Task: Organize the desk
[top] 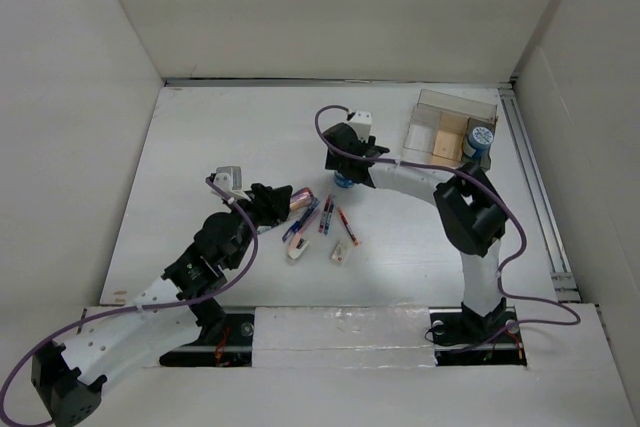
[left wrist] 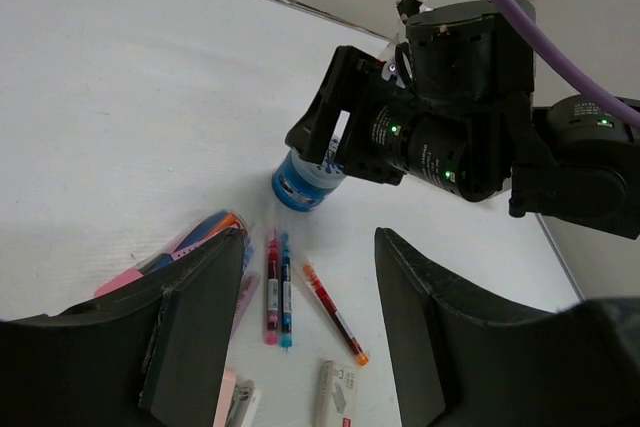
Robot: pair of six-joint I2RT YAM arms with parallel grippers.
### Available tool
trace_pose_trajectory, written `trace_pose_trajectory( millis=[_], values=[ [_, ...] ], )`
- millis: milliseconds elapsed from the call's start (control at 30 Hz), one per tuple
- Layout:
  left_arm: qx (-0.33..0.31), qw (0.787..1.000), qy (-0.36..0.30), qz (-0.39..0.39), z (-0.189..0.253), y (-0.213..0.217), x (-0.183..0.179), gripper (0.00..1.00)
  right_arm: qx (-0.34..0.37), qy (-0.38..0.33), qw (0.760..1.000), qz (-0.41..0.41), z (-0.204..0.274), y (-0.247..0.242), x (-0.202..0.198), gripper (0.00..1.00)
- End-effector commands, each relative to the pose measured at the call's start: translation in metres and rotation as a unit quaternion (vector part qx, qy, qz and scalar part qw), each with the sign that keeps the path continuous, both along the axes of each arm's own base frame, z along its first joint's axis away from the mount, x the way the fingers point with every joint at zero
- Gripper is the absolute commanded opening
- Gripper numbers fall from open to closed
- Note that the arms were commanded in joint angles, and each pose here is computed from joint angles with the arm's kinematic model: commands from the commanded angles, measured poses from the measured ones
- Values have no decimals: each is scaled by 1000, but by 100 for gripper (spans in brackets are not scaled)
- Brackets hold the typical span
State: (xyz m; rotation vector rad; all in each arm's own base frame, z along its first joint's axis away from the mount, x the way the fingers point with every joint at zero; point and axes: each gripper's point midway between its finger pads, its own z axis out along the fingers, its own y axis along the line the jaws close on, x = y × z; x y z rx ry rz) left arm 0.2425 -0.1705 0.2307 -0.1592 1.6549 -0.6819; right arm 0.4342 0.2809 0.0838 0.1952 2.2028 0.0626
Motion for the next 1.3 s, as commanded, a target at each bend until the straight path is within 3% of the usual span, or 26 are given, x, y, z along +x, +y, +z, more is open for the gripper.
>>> trace_pose_trajectory(
  millis=[0, 167, 367, 500, 667, 800, 1067, 1267],
  values=[
    [-28, 999, -25, -5, 25, -3, 1, 51, 21, -38, 999, -16, 42, 1, 9, 50],
    [-28, 999, -26, -3, 25, -2, 1, 51, 47, -68, 996, -45, 86, -27, 12, 48],
    [-28, 999, -26, -4, 25, -3, 1, 51, 121, -118, 978, -123, 150, -132, 12, 48],
    [-28, 999, -26, -6, 25, -3, 1, 51, 142, -134, 958, -209, 151, -217, 5, 48],
    [-29, 999, -26, -10, 25, -5, 0, 51, 191, -158, 916, -317, 140, -312, 1, 48],
    [-27, 999, -25, -11, 25, -5, 1, 51, 230, -167, 897, -339, 143, -335, 9, 47],
    [-33, 999, -33, -12, 29, -2, -3, 52, 175, -166, 883, -402, 133, -374, 14, 47],
    [-30, 999, -30, -13, 28, -4, -2, 51, 173, -173, 875, -419, 127, -387, 21, 48]
  ],
)
